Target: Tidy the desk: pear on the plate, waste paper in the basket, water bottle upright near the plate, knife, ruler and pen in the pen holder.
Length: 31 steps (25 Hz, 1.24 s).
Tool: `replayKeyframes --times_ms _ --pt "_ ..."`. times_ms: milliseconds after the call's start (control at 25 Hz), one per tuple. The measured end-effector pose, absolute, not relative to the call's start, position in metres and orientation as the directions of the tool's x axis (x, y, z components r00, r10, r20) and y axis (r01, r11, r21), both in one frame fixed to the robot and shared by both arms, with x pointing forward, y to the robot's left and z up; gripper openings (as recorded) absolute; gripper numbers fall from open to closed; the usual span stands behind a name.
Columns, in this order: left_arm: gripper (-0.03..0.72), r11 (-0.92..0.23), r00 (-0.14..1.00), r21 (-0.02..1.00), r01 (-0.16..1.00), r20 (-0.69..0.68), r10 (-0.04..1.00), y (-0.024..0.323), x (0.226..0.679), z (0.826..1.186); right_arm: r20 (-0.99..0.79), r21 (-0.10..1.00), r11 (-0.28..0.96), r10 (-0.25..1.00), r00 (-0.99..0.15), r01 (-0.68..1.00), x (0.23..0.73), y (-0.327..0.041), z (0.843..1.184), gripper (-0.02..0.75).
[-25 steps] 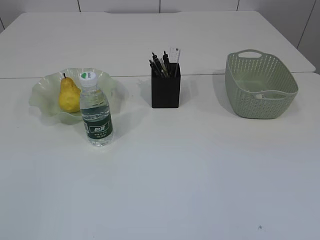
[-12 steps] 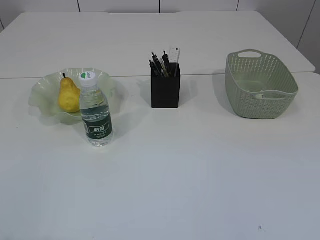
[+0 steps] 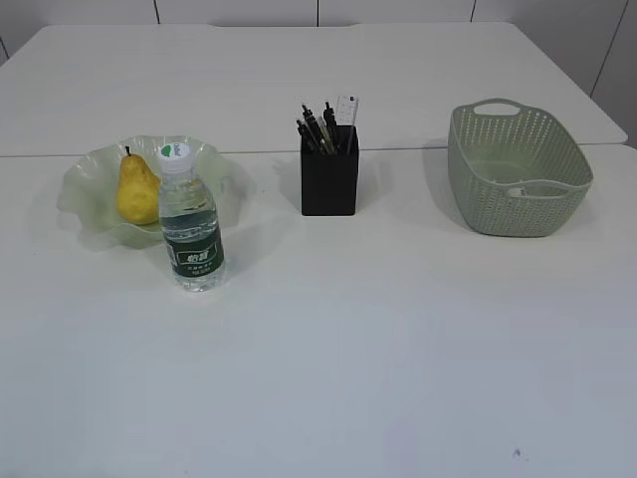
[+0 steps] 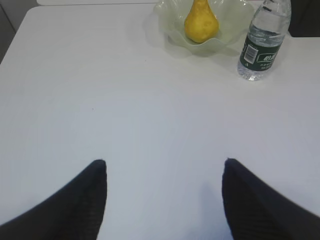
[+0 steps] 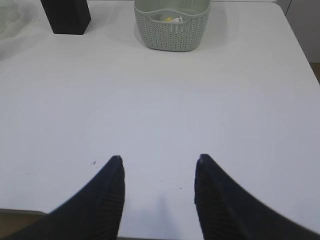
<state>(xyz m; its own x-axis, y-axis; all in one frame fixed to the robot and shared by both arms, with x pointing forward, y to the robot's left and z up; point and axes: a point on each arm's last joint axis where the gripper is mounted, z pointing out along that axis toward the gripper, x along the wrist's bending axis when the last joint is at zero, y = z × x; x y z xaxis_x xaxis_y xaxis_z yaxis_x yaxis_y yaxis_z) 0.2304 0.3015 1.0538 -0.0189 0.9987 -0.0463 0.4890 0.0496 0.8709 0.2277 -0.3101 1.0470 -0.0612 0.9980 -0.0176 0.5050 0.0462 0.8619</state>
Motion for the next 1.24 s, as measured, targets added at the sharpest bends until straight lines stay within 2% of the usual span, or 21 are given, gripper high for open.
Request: replayKeyframes --times_ms 240,520,1240 --pt "0.515 0.05 -0.019 0.871 0.489 -0.046 0.999 0.3015 0.2304 1.0538 -0.018 0.862 0.042 0.998 -0.053 0.505 0.2276 -0.31 1.047 0.349" --pt "0.515 0.05 -0.019 0.871 0.489 -0.046 0.999 0.3015 0.2304 1.0538 -0.018 0.862 -0.001 0.999 0.033 0.507 0.2268 -0.309 1.047 0.349" --pt "0.515 0.05 -0.019 0.871 0.489 -0.046 0.999 0.3015 0.2304 1.0538 -0.018 0.862 -0.003 0.999 0.035 0.506 0.2268 -0.309 1.0471 0.351"
